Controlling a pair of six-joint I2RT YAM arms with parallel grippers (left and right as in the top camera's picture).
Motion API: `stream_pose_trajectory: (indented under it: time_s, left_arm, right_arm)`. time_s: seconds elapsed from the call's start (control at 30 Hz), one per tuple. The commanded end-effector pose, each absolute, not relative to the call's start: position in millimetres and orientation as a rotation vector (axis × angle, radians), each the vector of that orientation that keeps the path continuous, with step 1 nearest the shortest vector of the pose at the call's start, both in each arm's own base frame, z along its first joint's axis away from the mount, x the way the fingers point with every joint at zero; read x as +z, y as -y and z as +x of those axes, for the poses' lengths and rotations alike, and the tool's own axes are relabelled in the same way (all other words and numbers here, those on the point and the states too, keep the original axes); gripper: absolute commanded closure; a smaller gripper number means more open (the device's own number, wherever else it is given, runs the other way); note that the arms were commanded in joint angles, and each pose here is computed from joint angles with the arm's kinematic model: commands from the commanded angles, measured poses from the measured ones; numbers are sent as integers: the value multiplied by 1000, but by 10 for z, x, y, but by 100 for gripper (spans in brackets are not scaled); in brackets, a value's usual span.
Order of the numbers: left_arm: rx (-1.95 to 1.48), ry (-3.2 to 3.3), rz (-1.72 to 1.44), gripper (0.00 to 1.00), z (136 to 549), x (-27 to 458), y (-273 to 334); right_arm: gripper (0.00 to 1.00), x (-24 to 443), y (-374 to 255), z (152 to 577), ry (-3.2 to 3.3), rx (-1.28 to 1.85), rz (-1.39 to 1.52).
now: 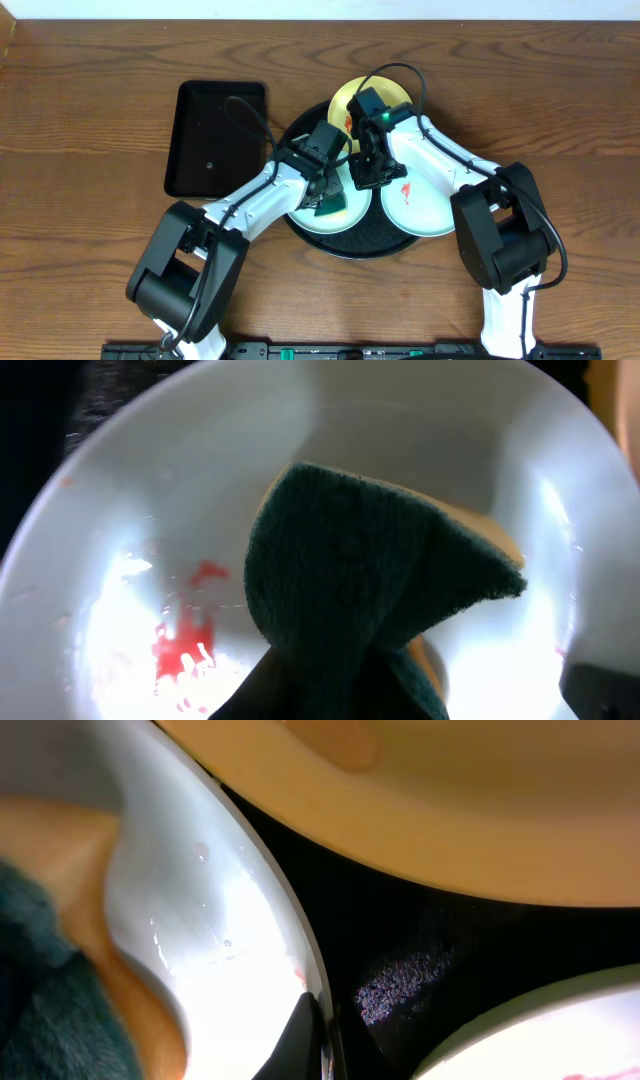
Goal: Clean dirty plates on tray and stack at the side
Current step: 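Rub the sponge in circles over the left pale green plate, then sweep the sponge across the plate's stained area with the left gripper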
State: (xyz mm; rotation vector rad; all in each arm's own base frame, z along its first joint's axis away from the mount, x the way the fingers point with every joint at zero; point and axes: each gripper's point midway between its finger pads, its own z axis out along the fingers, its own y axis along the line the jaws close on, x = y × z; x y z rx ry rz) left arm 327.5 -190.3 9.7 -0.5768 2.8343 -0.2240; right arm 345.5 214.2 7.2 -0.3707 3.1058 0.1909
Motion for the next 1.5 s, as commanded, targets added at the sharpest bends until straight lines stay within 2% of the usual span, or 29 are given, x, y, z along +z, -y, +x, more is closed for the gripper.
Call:
stream_pose_trajectory:
  time_s: [0.0,0.07,0.13,0.17,0.4,0.93,1.1,1.3,1.47]
  left_arm:
    - [207,-2752,-691,81,3146,-164,1208]
    - [215,-2748,-690,81,3149,-161,1196]
    - [216,-2752,-678,91,3149,-161,1197]
    - [218,-2754,-668,92,3150,-160,1198]
    - [240,-2757,-628,92,3147,-124,1169]
    - [350,-2615,-620,93,3196,329,924]
    - [249,-2583,-632,93,3245,515,1006]
    - [-140,-2607,-630,93,3352,688,1481]
    - [-292,-2643,-545,92,3394,663,1746]
  right_arm:
    - [99,-7,-2073,3405,-3117,99,-420]
    - [99,-7,-2071,3406,-3117,99,-420]
    - [99,-7,-2071,3406,-3117,98,-420]
    - [99,-7,-2071,3406,-3117,98,-420]
    - [99,-7,-2065,3410,-3116,92,-419]
    - [99,-8,-2054,3414,-3116,88,-417]
    - [99,-8,-2055,3415,-3115,88,-417]
    - [99,-7,-2058,3418,-3114,89,-416]
    - [99,-8,-2056,3417,-3115,89,-416]
